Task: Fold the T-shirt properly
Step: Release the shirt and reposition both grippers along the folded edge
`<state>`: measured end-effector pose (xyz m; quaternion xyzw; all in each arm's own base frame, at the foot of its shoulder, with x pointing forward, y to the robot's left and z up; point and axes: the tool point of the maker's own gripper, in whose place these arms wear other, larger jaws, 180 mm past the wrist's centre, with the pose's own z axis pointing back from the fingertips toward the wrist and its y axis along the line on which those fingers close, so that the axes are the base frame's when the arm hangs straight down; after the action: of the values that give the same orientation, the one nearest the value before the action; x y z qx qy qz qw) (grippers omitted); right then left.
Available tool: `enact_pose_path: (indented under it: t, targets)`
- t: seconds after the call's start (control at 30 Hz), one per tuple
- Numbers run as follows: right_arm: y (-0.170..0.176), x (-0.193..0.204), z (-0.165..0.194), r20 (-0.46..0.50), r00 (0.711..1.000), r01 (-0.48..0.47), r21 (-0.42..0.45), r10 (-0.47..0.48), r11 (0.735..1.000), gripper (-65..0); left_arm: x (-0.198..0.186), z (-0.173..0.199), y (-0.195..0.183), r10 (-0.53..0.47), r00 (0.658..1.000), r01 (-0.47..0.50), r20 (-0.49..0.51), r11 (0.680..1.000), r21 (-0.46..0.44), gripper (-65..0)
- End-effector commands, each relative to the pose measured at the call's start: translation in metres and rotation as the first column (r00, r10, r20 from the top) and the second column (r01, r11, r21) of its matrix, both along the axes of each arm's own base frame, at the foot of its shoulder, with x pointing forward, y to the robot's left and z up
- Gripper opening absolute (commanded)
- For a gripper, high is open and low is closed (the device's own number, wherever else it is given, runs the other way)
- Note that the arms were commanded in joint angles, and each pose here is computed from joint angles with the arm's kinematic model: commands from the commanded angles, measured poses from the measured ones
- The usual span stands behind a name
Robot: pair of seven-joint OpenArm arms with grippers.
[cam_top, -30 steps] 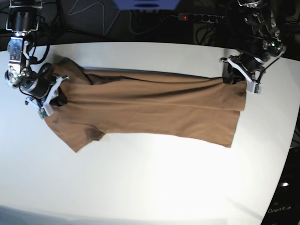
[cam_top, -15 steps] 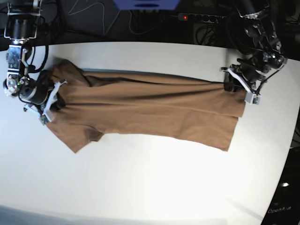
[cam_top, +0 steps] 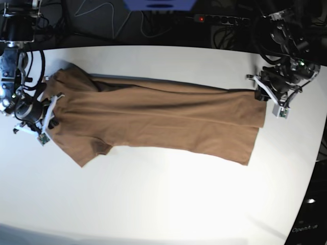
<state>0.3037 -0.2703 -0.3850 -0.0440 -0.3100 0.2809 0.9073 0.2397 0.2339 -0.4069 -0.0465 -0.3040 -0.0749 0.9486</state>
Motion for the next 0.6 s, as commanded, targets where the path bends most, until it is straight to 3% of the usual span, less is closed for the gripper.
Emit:
enact_pose_path:
  t: [0.0,0.07,0.2,0.3,0.37,0.43,0.57]
  targets:
    - [-0.006,0.013,0.017,0.051,0.999,0.001,-0.013,0.0,1.0,-56.7,0.011,0.017,0.002,-0.008,0.998,0.007,0.063,1.0,0.013,-55.0]
    - [-0.007,0.022,0.025,0.074,0.997,0.001,-0.015,0.0,1.0,-54.8,0.012,0.023,0.002,-0.015,0.997,0.013,0.075,1.0,0.028,-54.8]
    - [-0.012,0.039,0.038,0.098,0.995,0.018,-0.024,-0.016,1.0,-36.3,0.012,0.037,0.007,-0.014,0.997,0.009,0.081,0.998,0.069,-54.6]
    - [-0.017,0.054,0.053,0.118,0.993,0.035,-0.042,-0.03,0.998,-22.6,0.019,0.054,0.019,0.043,0.991,-0.054,0.128,0.996,0.077,-54.6]
    - [-0.018,0.067,0.068,0.15,0.988,0.041,-0.046,-0.034,0.998,-17.6,0.024,0.064,0.031,0.08,0.986,-0.093,0.143,0.992,0.087,-53.8]
    - [-0.02,0.074,0.073,0.162,0.986,0.05,-0.039,-0.043,0.998,-15.8,0.032,0.069,0.037,0.098,0.984,-0.112,0.149,0.99,0.087,-48.1]
    - [-0.034,0.095,0.059,0.111,0.987,0.112,0.026,-0.114,0.993,-15.8,0.054,0.077,0.042,0.122,0.976,-0.135,0.182,0.989,0.06,-25.9]
